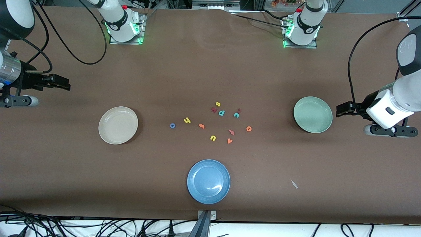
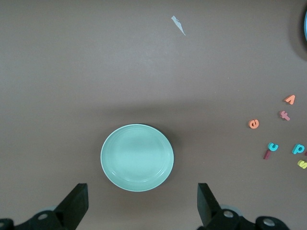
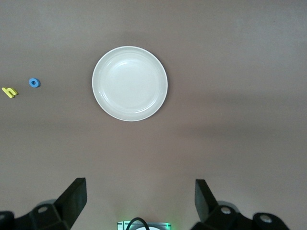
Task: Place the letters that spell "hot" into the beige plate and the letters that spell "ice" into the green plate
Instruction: 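Move the left gripper from the green plate over the foam letters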
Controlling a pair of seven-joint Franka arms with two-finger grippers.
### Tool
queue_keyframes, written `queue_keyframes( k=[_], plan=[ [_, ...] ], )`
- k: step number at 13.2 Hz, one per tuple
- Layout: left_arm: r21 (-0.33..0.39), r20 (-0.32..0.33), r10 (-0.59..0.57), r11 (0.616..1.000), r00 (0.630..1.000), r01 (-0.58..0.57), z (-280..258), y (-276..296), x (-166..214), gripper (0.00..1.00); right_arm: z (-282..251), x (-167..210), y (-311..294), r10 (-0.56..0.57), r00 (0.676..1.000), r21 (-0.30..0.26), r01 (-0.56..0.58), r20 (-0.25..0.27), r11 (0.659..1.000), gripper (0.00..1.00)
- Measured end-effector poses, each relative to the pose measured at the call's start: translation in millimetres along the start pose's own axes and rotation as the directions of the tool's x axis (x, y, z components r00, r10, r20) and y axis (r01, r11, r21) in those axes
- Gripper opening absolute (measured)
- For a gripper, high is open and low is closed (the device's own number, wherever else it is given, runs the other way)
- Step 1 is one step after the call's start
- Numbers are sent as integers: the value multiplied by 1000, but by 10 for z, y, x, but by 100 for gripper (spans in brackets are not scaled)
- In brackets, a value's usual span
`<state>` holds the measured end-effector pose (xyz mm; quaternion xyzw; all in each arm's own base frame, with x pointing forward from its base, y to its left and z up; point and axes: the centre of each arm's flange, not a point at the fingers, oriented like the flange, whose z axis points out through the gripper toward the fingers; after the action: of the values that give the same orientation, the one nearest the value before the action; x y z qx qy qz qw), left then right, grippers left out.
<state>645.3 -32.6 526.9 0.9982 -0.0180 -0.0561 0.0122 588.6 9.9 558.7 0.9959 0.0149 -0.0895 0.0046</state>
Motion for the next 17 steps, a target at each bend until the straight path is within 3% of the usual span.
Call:
queue_keyframes(
  k=[7,10,17],
  plan=[
    [-3,10,-24,1000,1000,24,73,-168,27,98,-33,-20,-13,1,1000,49,0,-7,999,100],
    [-8,-24,-18,1000,1000,18,157,-140,116,99,-36,-24,-14,-2,1000,50,2,-7,999,100],
    [-5,38,37,999,999,-37,411,249,66,100,-28,-31,-12,-4,1000,50,5,-5,999,100]
  ],
)
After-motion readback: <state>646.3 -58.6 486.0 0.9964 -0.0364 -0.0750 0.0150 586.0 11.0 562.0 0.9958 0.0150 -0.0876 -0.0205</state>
